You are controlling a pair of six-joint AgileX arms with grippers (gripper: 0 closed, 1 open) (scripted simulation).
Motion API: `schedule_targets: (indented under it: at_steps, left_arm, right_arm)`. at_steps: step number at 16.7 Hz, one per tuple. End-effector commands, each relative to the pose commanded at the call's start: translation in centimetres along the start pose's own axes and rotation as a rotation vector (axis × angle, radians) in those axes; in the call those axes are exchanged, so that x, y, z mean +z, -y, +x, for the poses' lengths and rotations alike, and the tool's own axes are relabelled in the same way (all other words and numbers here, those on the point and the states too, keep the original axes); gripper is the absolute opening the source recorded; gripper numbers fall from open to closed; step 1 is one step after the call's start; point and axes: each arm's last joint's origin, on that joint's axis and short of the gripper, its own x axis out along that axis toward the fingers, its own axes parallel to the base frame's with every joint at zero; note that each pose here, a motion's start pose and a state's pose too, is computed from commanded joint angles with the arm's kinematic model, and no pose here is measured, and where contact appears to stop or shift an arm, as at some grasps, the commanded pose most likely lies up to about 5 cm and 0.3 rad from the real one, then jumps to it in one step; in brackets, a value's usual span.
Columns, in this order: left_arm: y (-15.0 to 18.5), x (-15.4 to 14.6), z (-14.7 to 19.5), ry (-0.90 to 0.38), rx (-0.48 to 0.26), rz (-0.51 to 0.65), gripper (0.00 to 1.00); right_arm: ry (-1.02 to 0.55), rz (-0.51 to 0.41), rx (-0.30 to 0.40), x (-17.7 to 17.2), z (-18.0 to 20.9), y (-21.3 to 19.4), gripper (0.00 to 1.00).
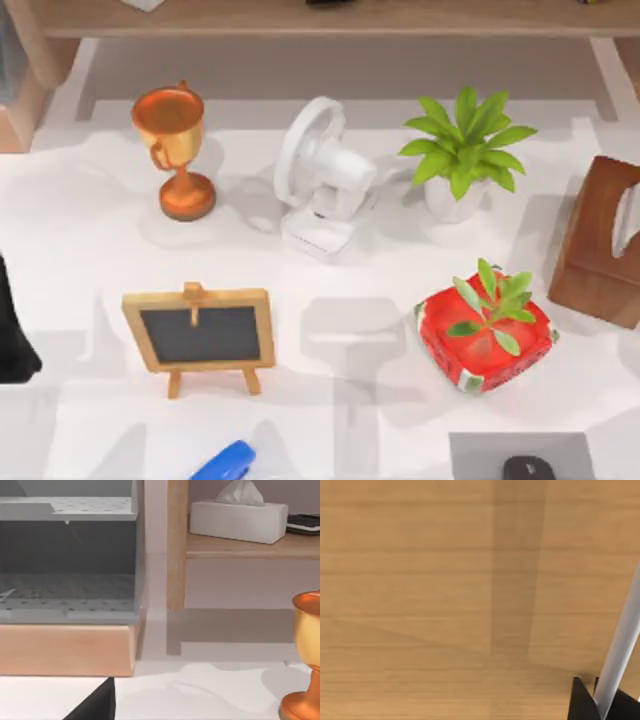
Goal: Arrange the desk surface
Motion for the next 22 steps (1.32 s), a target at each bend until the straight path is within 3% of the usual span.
schedule_targets:
  at_steps: [4, 11, 17, 22]
  left_arm:
    - [0.0, 0.0, 0.0, 0.0, 0.0, 0.0, 1.0]
    - [0.0, 0.0, 0.0, 0.0, 0.0, 0.0, 1.0]
    - [0.0, 0.0, 0.0, 0.0, 0.0, 0.0, 1.0]
    - [0.0, 0.0, 0.0, 0.0, 0.0, 0.0, 1.0]
  right_arm:
    - [0.001, 0.0, -0.003, 1.1, 3.1, 0.1, 0.0]
    - [-0.004, -0.002, 0.01, 1.1, 3.7, -0.2, 0.0]
    - [-0.005, -0.001, -0.007, 2.5, 8.6, 0.2, 0.0]
    - [-0.002, 0.001, 0.004, 3.0, 9.4, 0.1, 0.0]
